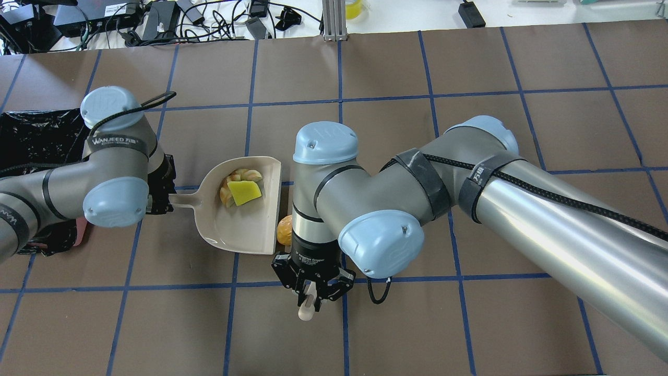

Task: Sweep and dump trash into bin
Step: 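Sweep the potato toy into the dustpan while the left gripper holds it steady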

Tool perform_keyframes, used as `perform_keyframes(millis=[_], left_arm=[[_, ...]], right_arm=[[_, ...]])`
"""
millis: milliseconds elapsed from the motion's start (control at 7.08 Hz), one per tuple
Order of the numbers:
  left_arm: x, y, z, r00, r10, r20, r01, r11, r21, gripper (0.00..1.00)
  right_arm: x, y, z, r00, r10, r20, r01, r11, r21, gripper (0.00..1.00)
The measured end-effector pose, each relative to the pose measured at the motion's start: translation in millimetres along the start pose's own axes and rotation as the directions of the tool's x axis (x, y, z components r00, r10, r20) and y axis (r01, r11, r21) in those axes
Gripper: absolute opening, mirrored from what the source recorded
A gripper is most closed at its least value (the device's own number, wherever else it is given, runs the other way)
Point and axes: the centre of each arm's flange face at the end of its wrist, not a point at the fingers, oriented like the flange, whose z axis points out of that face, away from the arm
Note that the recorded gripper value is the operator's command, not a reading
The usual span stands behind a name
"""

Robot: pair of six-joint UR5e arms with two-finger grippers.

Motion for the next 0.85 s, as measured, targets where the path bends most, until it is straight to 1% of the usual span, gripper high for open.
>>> perform_keyframes(millis=[141, 565, 706, 847], left_arm=[[-13.4, 1.0, 4.1, 1.0, -0.002, 0.003, 0.002, 1.0, 0.024, 0.0], [-22.7, 5.1, 8.2, 0.999, -0.044, 0.005, 0.043, 0.998, 0.038, 0.0], [-19.0, 5.6, 7.9, 0.998, -0.059, 0.002, 0.059, 0.997, 0.039, 0.0], [-9.5, 2.4, 3.2, 0.997, -0.075, -0.01, 0.075, 0.996, 0.05, 0.0]], right_arm=[[-2.4, -0.6, 2.7, 1.0, -0.005, 0.0, 0.005, 1.0, 0.002, 0.0], [-11.0, -0.2, 2.6, 1.0, -0.027, 0.014, 0.027, 0.999, 0.023, 0.0], [-17.8, -2.0, 5.8, 0.999, -0.045, 0.027, 0.044, 0.998, 0.038, 0.0], [-30.5, -4.8, 10.1, 0.995, -0.077, 0.058, 0.074, 0.995, 0.061, 0.0]])
